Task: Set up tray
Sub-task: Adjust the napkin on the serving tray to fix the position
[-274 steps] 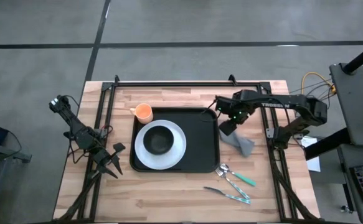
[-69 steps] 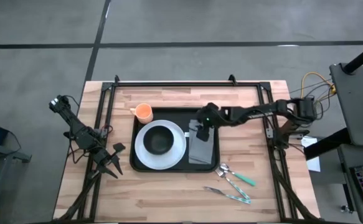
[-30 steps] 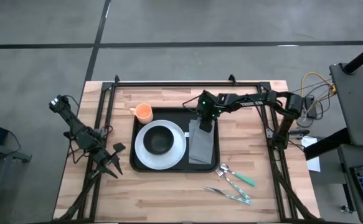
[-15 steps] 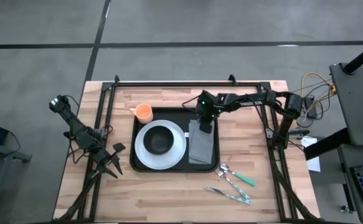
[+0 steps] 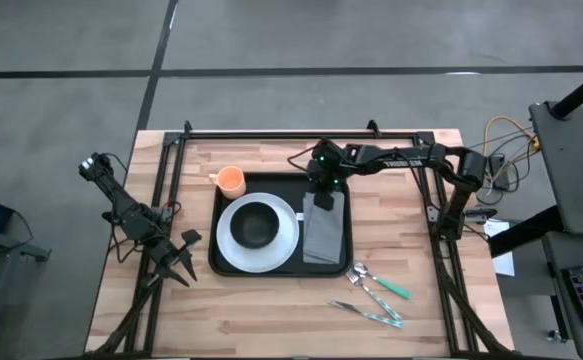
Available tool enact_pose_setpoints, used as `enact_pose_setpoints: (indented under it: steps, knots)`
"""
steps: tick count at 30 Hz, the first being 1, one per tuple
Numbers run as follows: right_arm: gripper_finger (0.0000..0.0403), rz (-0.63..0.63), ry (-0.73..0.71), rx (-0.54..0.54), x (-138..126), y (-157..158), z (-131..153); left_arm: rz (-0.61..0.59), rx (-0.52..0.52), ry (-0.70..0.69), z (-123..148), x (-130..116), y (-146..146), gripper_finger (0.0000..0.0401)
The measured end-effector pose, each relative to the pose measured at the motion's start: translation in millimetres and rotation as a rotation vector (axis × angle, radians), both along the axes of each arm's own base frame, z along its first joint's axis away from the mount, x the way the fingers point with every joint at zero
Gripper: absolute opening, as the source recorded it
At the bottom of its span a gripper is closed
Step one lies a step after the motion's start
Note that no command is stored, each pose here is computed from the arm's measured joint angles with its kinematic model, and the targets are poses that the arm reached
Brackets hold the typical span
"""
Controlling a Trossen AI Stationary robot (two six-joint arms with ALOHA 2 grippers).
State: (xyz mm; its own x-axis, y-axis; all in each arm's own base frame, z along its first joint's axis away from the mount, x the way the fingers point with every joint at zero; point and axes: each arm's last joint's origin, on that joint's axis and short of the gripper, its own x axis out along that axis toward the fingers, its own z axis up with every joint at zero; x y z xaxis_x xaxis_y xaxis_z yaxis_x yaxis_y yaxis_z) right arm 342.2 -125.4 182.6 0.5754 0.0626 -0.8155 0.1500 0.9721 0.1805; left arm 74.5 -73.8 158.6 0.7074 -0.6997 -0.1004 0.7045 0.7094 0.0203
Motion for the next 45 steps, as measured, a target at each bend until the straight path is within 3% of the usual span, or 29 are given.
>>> enact_pose_setpoints:
  steps: [4, 14, 20, 31, 35, 41, 45]
  knots:
    - [0.0028, -0.014, 0.041, 0.019, -3, 1, -2, 0.001, 0.0, 0.0, 0, 0, 0, 0.0084]
    - [0.0127, -0.032, 0.105, 0.035, -9, 3, -7, 0.0, 0.0, 0.0, 0, 0, 0, 0.0084]
    - [0.0143, -0.066, 0.142, -0.006, -11, 1, -13, 0.0, 0.0, 0.0, 0, 0, 0, 0.0084]
    - [0.0118, -0.07, 0.207, 0.009, -11, 1, -38, 0.0, 0.0, 0.0, 0, 0, 0, 0.0084]
    - [0.009, -0.063, 0.214, 0.008, -10, 1, -41, 0.0, 0.0, 0.0, 0, 0, 0, 0.0084]
    - [0.0018, -0.048, 0.217, 0.001, -11, 0, -41, 0.0, 0.0, 0.0, 0, 0, 0, 0.0084]
    - [0.0014, -0.054, 0.216, 0.005, -11, 0, -40, 0.001, 0.0, 0.0, 0, 0, 0, 0.0084]
